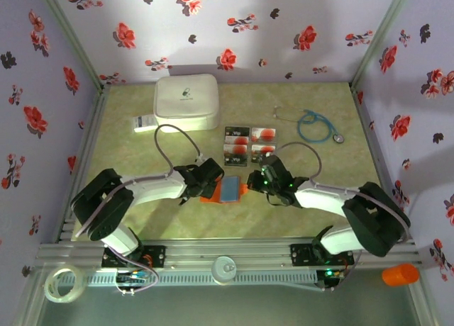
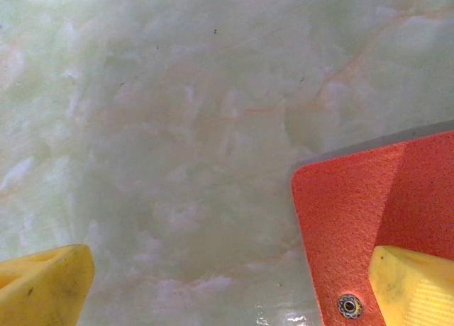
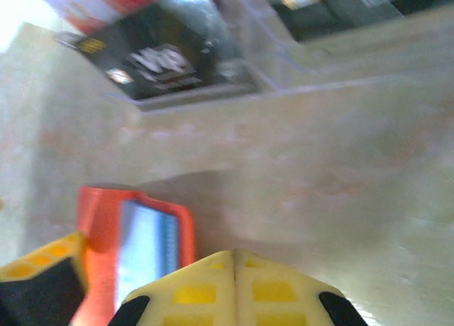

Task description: Put the credit cards into the card holder

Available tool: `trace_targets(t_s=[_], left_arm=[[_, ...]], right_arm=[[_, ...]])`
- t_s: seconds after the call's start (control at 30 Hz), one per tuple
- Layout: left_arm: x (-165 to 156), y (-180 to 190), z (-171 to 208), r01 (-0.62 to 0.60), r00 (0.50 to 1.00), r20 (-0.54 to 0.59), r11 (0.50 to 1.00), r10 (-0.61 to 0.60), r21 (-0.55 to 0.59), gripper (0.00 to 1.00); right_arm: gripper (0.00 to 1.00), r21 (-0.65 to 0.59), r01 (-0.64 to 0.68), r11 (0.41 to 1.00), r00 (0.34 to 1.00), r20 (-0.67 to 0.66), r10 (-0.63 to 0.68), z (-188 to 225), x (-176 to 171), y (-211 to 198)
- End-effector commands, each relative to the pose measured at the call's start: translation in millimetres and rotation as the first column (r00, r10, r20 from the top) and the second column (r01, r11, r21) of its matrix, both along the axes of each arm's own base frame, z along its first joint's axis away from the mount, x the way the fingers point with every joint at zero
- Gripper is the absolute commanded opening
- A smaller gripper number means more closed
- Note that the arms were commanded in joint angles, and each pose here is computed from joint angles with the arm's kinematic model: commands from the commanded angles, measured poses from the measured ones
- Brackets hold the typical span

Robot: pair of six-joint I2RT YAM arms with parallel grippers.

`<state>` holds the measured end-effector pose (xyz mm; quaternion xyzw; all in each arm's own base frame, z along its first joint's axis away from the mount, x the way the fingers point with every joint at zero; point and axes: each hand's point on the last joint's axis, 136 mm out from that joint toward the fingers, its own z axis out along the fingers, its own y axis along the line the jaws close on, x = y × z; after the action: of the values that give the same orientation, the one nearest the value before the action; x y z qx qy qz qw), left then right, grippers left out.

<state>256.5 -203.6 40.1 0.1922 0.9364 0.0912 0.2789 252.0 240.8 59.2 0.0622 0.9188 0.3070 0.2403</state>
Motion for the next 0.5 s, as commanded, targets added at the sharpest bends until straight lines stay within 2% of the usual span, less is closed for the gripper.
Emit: trace_targets(t_s=[0.0,0.23,0.47], left_arm=[[-2.1,4.8,9.2,-0.016,1.000,0.021,1.000,0.016,0.007,1.00],[-3.2,3.8,11.4,-0.014,1.000,0.022,1.000,0.014,0.001,1.00],[-6.0,8.2,10.6,-0.026,0.999,0.025,1.000,0.025,0.005,1.00]], right_arm=[[0.00,-0.021,-0.050,0.999,0.997,0.058,0.052,28.9,2.6,7.7],[0.00,-0.023,-0.199,0.980,0.978,0.053,0.200,49.6,-8.7,49.1],[0.00,-0.028,-0.229,0.973,0.973,0.009,0.229,23.9,-12.1,74.9]])
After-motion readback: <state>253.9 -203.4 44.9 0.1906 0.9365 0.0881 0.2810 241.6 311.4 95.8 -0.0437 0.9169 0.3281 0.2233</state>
